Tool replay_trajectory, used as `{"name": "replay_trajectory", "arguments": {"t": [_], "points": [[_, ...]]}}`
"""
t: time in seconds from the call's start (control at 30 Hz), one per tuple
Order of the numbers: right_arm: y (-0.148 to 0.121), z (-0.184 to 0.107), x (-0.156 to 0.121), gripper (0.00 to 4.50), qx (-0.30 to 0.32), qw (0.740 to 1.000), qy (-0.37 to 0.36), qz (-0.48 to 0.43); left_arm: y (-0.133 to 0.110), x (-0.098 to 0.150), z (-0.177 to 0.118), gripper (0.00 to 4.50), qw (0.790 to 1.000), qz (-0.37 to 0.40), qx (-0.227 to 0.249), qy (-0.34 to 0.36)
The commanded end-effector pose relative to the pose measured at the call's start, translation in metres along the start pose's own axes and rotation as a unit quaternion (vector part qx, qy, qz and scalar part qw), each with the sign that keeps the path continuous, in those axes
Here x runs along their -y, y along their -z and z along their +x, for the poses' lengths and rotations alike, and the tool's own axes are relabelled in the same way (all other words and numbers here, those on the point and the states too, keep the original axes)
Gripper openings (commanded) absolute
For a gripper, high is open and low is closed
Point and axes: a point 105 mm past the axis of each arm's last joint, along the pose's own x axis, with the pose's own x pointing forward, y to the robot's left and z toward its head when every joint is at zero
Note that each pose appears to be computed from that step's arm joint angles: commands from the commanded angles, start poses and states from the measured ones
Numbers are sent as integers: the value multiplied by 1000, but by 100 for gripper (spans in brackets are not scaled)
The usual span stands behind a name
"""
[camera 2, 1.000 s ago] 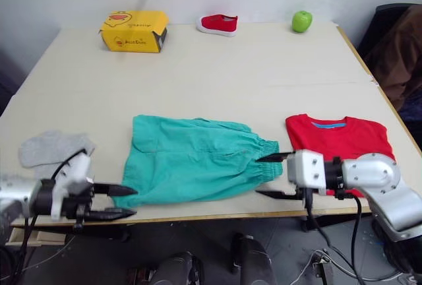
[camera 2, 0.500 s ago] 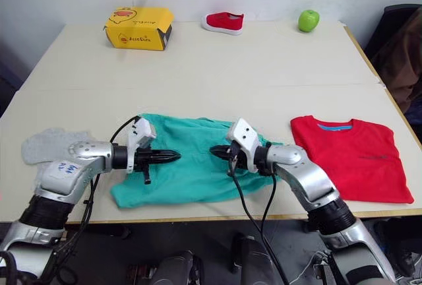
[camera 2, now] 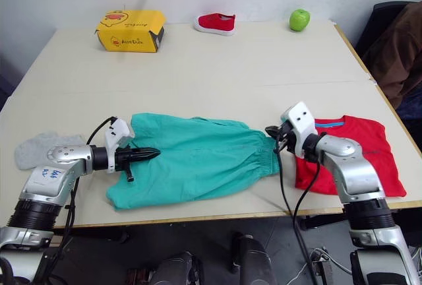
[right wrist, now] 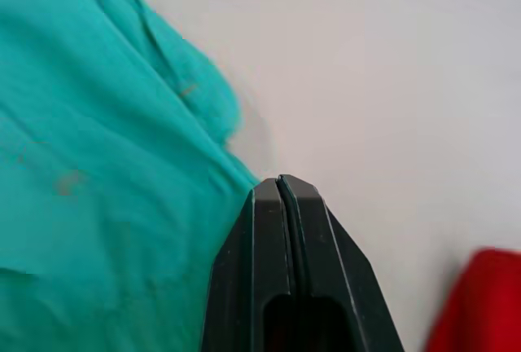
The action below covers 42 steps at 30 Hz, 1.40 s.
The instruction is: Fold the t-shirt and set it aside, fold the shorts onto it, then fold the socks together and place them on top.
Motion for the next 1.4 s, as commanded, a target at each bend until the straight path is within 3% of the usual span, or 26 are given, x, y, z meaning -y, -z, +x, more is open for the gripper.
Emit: {"name": "replay_trajectory", "arguments": {"t": [0.03,0.17,0.3,0.47,0.57,0.67,0.8,0.93,1.27,1.4], "points": [[-38,2,-42,1,62,994,-90,-18,-57,14,-2,0,997,36,61,36],[-23,18,-87,1,36,986,-160,-42,-56,1,23,0,997,63,31,24],[16,25,-99,1,-27,985,-152,-80,-22,-29,33,0,999,48,-19,-6],[39,-9,-94,1,-67,988,-123,-72,1,-56,18,0,996,63,-54,-37],[39,-40,-99,1,-68,988,-130,-44,-9,-61,9,0,995,85,-32,-40],[32,-66,-101,1,-50,993,-105,23,-33,-30,6,0,993,104,32,35],[28,-92,-105,1,-41,987,-75,134,-35,25,7,0,981,135,32,139],[40,-106,-110,93,-47,963,-40,264,-38,54,21,0,975,133,34,176],[71,-82,-88,443,-25,892,50,448,-1,48,56,0,976,145,-25,158],[86,-66,-85,447,-47,875,56,478,1,46,61,0,977,152,-25,150]]}}
